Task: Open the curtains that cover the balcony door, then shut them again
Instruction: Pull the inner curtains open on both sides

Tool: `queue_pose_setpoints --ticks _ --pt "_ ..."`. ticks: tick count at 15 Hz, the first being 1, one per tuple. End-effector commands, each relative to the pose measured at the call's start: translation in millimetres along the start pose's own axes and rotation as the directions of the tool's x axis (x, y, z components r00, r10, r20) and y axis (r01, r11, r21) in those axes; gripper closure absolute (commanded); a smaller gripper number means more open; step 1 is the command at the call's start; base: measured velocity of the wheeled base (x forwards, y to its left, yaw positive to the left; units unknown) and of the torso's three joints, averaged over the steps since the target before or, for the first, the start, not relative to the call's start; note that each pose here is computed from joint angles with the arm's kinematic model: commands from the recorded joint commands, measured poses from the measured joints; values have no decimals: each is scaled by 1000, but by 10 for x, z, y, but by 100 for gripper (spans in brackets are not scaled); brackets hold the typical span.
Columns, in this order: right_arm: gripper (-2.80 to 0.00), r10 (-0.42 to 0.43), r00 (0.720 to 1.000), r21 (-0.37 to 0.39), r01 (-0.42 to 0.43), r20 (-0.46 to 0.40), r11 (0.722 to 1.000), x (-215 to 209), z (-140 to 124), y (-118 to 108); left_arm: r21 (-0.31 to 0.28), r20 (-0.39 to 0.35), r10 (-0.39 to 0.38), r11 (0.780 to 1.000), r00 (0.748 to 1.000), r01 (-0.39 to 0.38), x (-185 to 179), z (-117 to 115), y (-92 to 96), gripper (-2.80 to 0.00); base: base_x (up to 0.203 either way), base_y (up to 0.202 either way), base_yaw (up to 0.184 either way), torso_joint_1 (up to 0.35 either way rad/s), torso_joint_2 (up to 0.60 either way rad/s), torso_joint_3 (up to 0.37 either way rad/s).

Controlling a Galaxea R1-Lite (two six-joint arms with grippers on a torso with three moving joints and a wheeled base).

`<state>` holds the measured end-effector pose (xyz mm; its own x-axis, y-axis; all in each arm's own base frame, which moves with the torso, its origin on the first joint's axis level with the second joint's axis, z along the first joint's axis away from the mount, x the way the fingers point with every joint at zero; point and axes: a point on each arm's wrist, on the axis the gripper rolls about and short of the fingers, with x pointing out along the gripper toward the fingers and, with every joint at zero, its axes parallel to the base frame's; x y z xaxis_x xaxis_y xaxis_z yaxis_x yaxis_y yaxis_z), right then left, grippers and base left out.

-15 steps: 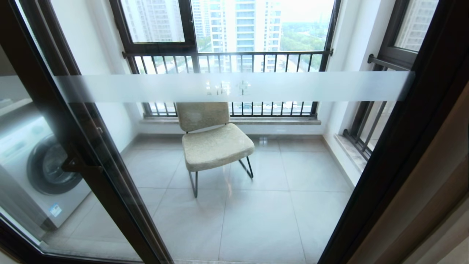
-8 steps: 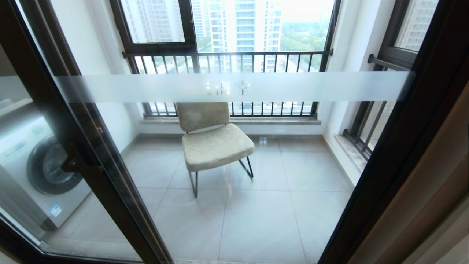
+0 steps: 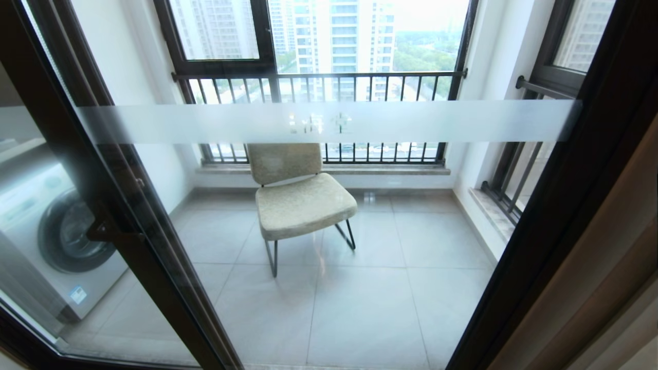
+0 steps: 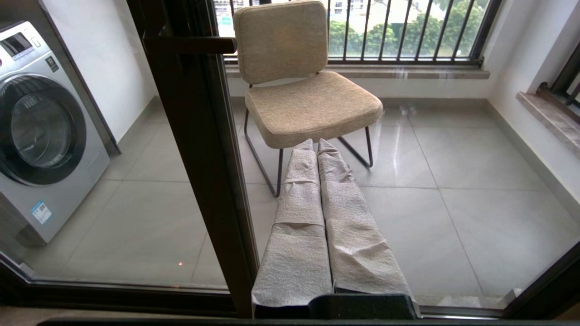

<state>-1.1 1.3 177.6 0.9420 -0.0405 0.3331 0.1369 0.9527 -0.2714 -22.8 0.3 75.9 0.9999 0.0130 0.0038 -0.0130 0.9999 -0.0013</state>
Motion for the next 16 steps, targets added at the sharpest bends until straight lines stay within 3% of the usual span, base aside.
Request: queue_pose_setpoints --ticks 1,4,7,10,15,16 --pt "0 39 999 13 -39 -38 999 -70 -198 60 0 1 1 1000 1000 -1 0 0 0 0 0 0 0 0 0 0" --pt "0 159 984 54 -154 -85 987 -133 -432 131 0 1 1 1000 1000 -1 0 0 0 0 0 0 0 0 0 0" --pt "0 302 923 119 -280 -239 952 -186 -632 196 0 1 1 1000 1000 -1 0 0 0 0 0 0 0 0 0 0" --pt "0 335 881 222 -272 -334 936 -234 -735 225 0 1 1 1000 1000 -1 0 0 0 0 0 0 0 0 0 0" --pt "0 361 794 303 -233 -490 924 -325 -889 265 0 1 1 1000 1000 -1 0 0 0 0 0 0 0 0 0 0" --pt "0 333 795 308 -194 -507 931 -327 -895 267 0 1 1 1000 1000 -1 0 0 0 0 0 0 0 0 0 0"
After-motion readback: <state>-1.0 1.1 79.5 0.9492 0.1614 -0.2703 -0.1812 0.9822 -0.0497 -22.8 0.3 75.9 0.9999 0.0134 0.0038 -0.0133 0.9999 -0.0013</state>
